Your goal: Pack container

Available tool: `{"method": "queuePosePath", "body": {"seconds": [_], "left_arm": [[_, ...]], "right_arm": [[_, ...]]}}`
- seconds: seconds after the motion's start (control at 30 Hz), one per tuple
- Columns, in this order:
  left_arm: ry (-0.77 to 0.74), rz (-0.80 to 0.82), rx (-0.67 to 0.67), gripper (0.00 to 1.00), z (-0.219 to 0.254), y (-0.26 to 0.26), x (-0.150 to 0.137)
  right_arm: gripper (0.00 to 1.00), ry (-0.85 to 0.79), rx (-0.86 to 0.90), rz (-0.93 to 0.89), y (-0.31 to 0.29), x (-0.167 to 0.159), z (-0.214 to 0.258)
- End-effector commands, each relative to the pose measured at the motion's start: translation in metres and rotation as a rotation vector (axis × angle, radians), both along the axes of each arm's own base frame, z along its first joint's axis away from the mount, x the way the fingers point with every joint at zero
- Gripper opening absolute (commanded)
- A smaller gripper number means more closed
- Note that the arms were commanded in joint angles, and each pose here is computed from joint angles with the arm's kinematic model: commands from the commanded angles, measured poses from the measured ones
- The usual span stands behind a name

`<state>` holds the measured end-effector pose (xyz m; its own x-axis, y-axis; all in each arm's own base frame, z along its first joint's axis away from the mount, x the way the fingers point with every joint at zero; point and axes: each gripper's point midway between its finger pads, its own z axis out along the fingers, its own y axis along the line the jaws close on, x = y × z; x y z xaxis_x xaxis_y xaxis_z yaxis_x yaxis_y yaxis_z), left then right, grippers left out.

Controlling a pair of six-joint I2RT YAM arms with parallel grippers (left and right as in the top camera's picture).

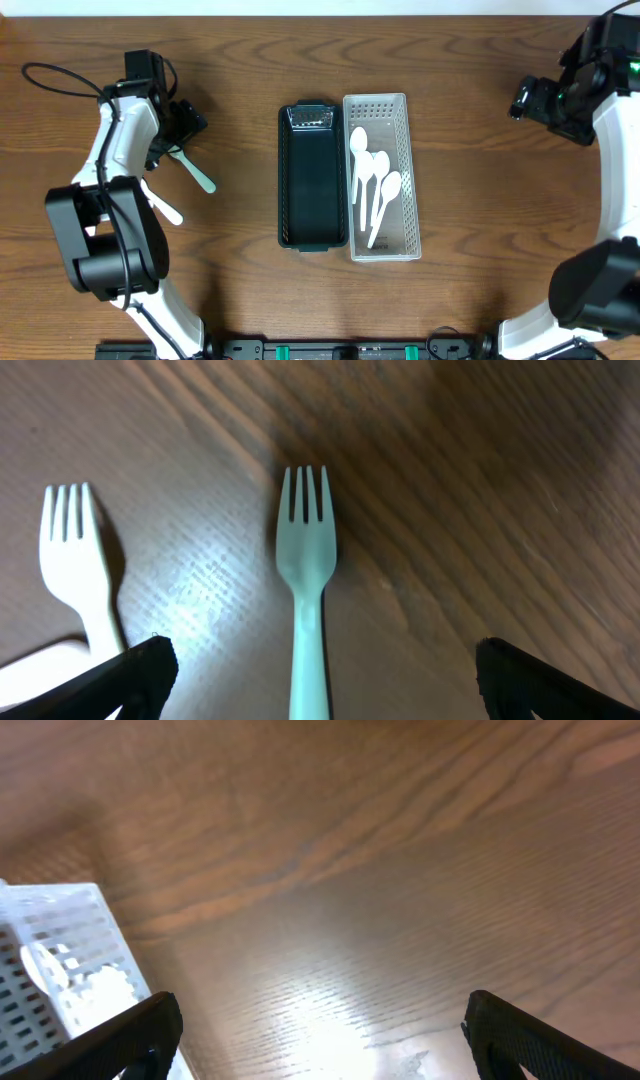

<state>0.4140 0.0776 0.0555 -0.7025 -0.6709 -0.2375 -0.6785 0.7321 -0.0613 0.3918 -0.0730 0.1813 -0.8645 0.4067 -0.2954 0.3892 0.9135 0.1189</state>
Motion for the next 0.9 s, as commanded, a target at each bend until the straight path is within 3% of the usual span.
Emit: {"method": "queuePosePath", "body": {"seconds": [0.0, 0.17, 0.83, 0.87], "left_arm": [[0.008, 0.017, -0.001, 0.98, -0.010, 0.006, 0.003], [0.002, 0.001, -0.069, 0.98, -0.025, 0.007, 0.009], [0.107, 0.011, -0.088, 1.00, -0.074, 0.010, -0.002], [0.108, 0.011, -0.088, 0.96, -0.074, 0.010, -0.002]], "right_arm": [[0.93, 0.020, 0.003, 0.014, 0.000, 0.001, -0.006], [0.93, 0.027, 0.005, 0.014, 0.000, 0.002, -0.010], [0.92, 0.027, 0.005, 0.013, 0.000, 0.002, -0.010], [0.92, 0.029, 0.005, 0.013, 0.000, 0.002, -0.010]]}}
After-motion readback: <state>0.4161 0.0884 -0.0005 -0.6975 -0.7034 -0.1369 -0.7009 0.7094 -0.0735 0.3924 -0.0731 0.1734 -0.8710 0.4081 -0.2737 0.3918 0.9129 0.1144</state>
